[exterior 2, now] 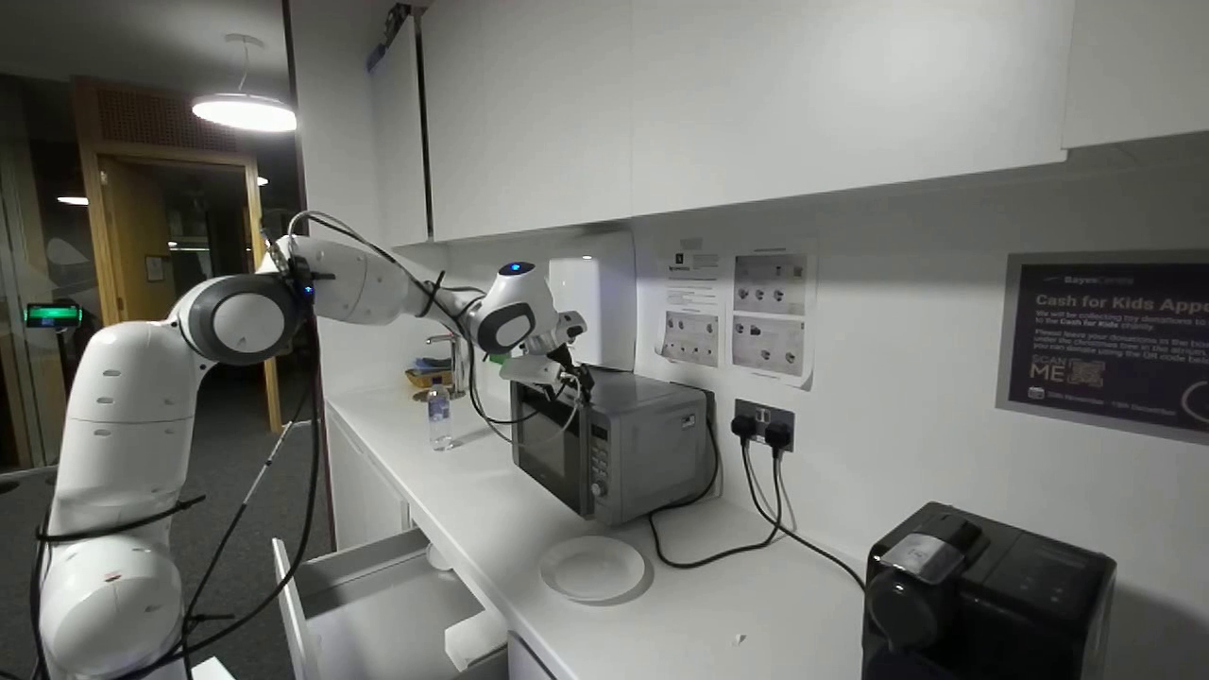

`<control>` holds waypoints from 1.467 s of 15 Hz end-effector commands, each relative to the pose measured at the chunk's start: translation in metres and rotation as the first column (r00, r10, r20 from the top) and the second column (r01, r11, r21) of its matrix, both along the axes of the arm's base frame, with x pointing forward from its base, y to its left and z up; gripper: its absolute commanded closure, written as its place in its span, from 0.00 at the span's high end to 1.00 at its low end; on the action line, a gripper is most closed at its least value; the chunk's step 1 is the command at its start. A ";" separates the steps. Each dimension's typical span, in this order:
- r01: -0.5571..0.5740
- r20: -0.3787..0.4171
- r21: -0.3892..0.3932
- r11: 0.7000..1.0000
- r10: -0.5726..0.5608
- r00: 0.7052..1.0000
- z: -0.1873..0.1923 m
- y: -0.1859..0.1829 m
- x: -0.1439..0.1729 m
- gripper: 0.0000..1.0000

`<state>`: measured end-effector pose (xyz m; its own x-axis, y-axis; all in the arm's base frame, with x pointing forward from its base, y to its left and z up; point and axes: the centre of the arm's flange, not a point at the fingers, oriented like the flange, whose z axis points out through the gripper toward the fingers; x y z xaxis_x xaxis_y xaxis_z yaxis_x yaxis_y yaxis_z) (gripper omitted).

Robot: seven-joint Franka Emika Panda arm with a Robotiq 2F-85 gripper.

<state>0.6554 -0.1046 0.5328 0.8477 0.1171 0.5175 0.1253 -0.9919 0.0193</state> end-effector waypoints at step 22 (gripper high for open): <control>-0.113 -0.161 0.054 0.992 0.121 0.980 -0.017 0.027 -0.023 1.00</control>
<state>0.6469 -0.0842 0.5071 0.9026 0.1756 0.3930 0.2089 -0.9770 -0.0431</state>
